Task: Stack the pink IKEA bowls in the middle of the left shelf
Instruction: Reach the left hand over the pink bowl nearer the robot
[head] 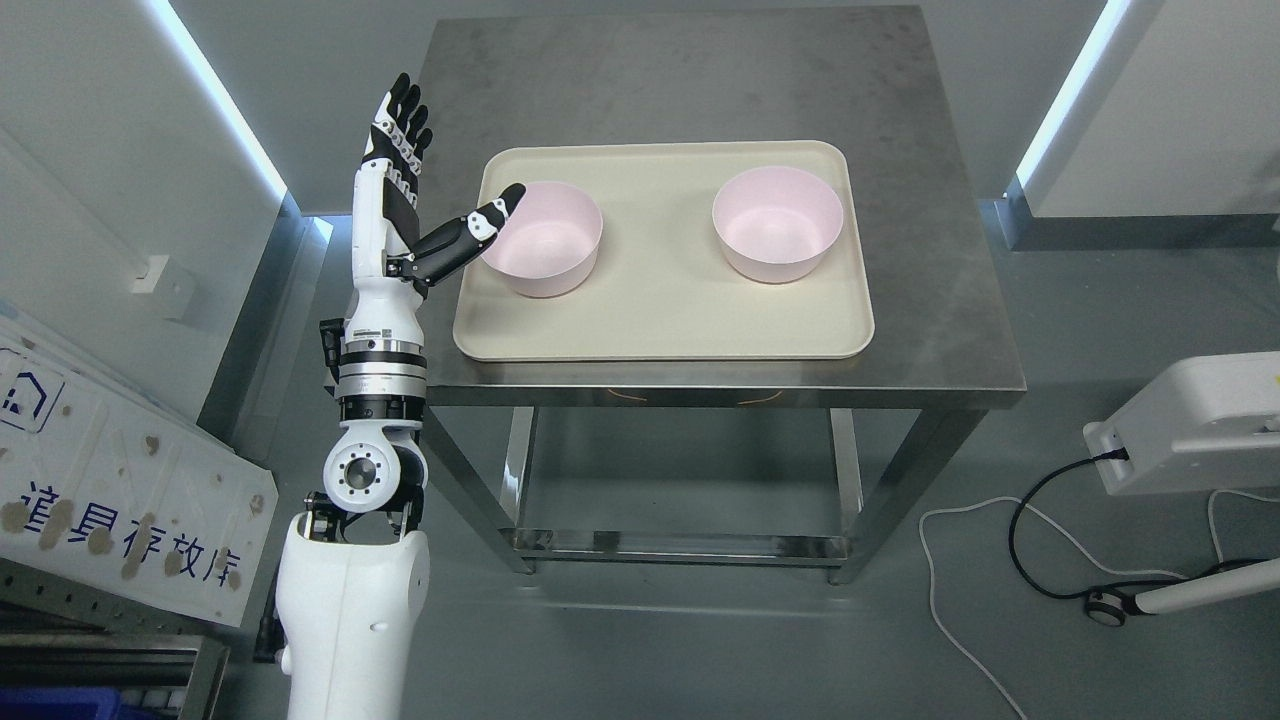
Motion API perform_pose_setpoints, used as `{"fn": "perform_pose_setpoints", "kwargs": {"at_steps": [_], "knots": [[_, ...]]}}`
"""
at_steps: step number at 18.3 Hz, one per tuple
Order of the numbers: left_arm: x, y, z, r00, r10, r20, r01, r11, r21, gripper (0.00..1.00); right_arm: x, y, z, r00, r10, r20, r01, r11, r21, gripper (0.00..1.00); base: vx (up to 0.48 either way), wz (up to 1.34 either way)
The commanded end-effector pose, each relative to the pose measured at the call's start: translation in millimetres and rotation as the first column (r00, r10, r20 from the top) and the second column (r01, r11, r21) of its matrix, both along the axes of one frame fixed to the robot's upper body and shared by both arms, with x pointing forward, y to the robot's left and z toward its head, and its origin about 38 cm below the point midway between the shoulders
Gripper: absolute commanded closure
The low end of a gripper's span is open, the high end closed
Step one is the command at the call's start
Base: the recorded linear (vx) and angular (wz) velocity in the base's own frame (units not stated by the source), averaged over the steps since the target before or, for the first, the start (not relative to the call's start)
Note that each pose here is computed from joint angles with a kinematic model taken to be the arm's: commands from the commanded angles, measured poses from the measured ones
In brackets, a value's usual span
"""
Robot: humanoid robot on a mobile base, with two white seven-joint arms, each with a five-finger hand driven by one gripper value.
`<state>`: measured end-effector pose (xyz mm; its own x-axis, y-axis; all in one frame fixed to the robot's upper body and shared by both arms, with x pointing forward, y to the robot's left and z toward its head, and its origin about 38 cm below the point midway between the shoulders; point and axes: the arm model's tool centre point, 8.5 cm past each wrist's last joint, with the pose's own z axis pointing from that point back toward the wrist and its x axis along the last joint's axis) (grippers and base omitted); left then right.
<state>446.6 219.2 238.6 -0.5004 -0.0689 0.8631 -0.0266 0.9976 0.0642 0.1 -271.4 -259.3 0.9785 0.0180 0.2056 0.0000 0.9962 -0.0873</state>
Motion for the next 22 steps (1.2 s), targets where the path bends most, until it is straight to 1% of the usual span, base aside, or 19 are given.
{"fn": "perform_pose_setpoints", "kwargs": {"at_steps": [1, 3, 5, 7, 8, 9, 10, 11, 12, 13, 14, 16, 17, 19, 21, 22], "knots": [[6, 1, -3, 0.999, 0.002, -0.040, -0.001, 1.000, 0.031, 0.00, 5.8, -11, 1.0, 1.000, -0.004, 0.017, 0.004, 1.000, -0.018, 0.00, 0.021, -0.02], [11, -4, 5, 0.999, -0.045, -0.028, 0.047, 0.997, 0.057, 0.00, 5.8, -11, 1.0, 1.000, -0.004, 0.017, 0.004, 1.000, -0.018, 0.00, 0.003, -0.05], [24, -8, 17, 0.987, -0.156, -0.036, 0.159, 0.979, 0.125, 0.00, 5.8, -11, 1.0, 1.000, -0.004, 0.017, 0.004, 1.000, -0.018, 0.00, 0.000, 0.00], [48, 5, 28, 0.968, -0.237, -0.089, 0.251, 0.938, 0.237, 0.00, 5.8, -11, 1.0, 1.000, -0.004, 0.017, 0.004, 1.000, -0.018, 0.00, -0.007, 0.04], [63, 14, 32, 0.960, -0.249, -0.133, 0.277, 0.920, 0.278, 0.02, 5.8, -11, 1.0, 1.000, -0.004, 0.017, 0.004, 1.000, -0.018, 0.00, -0.008, 0.02], [70, 22, 33, 0.954, -0.240, -0.181, 0.286, 0.910, 0.299, 0.02, 5.8, -11, 1.0, 1.000, -0.004, 0.017, 0.004, 1.000, -0.018, 0.00, -0.006, -0.01], [81, 28, 30, 0.935, -0.220, -0.279, 0.303, 0.902, 0.306, 0.03, 5.8, -11, 1.0, 1.000, -0.004, 0.017, 0.004, 1.000, -0.018, 0.00, -0.006, -0.01], [88, 30, 33, 0.920, -0.211, -0.329, 0.315, 0.899, 0.304, 0.03, 5.8, -11, 1.0, 1.000, -0.004, 0.017, 0.004, 1.000, -0.018, 0.00, 0.001, -0.02], [98, 34, 40, 0.913, -0.198, -0.356, 0.312, 0.901, 0.300, 0.04, 5.8, -11, 1.0, 1.000, -0.004, 0.017, 0.004, 1.000, -0.018, 0.00, 0.001, -0.02], [109, 43, 35, 0.902, -0.178, -0.393, 0.304, 0.909, 0.287, 0.05, 5.8, -11, 1.0, 1.000, -0.004, 0.017, 0.004, 1.000, -0.018, 0.00, 0.000, 0.00], [114, 60, 28, 0.893, -0.144, -0.426, 0.284, 0.914, 0.288, 0.06, 5.8, -11, 1.0, 1.000, -0.004, 0.017, 0.004, 1.000, -0.018, 0.00, 0.000, 0.00], [112, 92, 23, 0.889, -0.084, -0.451, 0.247, 0.916, 0.316, 0.06, 5.8, -11, 1.0, 1.000, -0.004, 0.017, 0.004, 1.000, -0.018, 0.00, 0.000, 0.00], [110, 95, 18, 0.879, -0.093, -0.468, 0.267, 0.909, 0.320, 0.06, 5.8, -11, 1.0, 1.000, -0.004, 0.017, 0.004, 1.000, -0.018, 0.00, 0.000, 0.00], [105, 88, 10, 0.850, -0.162, -0.501, 0.356, 0.878, 0.320, 0.06, 5.8, -11, 1.0, 1.000, -0.004, 0.017, 0.004, 1.000, -0.018, 0.00, 0.000, 0.00], [102, 85, 2, 0.850, -0.167, -0.499, 0.379, 0.851, 0.362, 0.06, 5.8, -11, 1.0, 1.000, -0.004, 0.017, 0.004, 1.000, -0.018, 0.00, 0.000, 0.00], [98, 75, -8, 0.850, -0.165, -0.500, 0.404, 0.814, 0.417, 0.06, 5.8, -11, 1.0, 1.000, -0.004, 0.017, 0.004, 1.000, -0.018, 0.00, 0.000, 0.00]]}}
